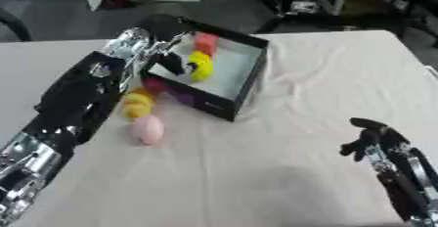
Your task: Pick up objects on the table and place them in the box.
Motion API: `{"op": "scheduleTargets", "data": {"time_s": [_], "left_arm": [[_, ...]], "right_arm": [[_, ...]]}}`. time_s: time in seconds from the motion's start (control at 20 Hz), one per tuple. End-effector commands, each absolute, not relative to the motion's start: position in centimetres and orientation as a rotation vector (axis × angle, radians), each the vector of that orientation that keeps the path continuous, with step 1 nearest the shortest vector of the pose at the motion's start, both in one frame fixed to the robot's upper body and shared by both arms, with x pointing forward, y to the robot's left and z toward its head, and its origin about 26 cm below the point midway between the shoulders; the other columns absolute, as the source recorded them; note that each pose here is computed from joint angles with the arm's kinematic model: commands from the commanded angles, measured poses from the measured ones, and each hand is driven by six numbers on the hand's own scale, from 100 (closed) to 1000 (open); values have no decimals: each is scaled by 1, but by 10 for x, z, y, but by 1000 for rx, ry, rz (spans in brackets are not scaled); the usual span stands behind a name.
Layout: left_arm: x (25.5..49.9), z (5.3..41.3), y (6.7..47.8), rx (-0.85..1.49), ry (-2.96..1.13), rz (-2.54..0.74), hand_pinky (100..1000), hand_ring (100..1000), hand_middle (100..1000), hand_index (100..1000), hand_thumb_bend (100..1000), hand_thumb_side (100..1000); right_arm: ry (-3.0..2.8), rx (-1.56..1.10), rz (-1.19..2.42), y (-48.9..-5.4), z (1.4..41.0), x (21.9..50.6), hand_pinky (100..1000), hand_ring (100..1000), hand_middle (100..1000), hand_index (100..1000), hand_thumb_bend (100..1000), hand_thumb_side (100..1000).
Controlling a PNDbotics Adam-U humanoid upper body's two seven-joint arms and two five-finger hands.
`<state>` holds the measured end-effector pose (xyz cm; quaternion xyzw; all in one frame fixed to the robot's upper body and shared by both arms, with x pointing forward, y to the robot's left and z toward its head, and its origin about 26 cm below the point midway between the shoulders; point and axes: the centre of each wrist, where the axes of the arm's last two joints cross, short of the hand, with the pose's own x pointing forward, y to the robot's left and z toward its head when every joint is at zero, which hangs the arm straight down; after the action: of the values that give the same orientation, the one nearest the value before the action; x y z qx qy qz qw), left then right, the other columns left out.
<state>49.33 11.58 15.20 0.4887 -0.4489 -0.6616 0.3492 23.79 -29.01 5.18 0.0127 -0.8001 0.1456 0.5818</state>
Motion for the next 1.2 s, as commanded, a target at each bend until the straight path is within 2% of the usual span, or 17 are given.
{"op": "scheduleTargets", "data": {"time_s": [0.05, 0.2, 0.25, 0.35, 0.55, 0.8, 1.2], "left_arm": [[497, 176, 121, 1334, -1171, -1640, 797, 800, 887, 938, 501, 947], [499, 209, 144, 1273, -1239, -1648, 800, 780, 858, 908, 399, 806], [498, 220, 155, 1234, -1255, -1667, 795, 753, 824, 897, 344, 736], [496, 240, 183, 1115, -1265, -1731, 785, 728, 801, 883, 290, 654], [481, 261, 238, 891, -1130, -1868, 772, 701, 773, 870, 256, 585], [468, 244, 264, 667, -939, -1923, 736, 655, 735, 845, 241, 532], [469, 193, 235, 612, -930, -1940, 732, 662, 748, 851, 293, 515]], "right_arm": [[-1889, 32, 347, -291, 57, 239, 682, 522, 323, 781, 100, 647], [-1885, 20, 341, -292, 56, 238, 682, 522, 323, 781, 100, 652], [-1883, 17, 341, -293, 56, 238, 682, 522, 323, 781, 100, 654], [-1880, 8, 342, -294, 56, 238, 682, 522, 323, 781, 100, 654], [-1875, -16, 343, -297, 56, 236, 683, 522, 323, 781, 100, 657], [-1872, -23, 353, -297, 56, 235, 683, 522, 324, 781, 100, 652], [-1877, -21, 348, -297, 56, 235, 684, 522, 324, 782, 100, 644]]}}
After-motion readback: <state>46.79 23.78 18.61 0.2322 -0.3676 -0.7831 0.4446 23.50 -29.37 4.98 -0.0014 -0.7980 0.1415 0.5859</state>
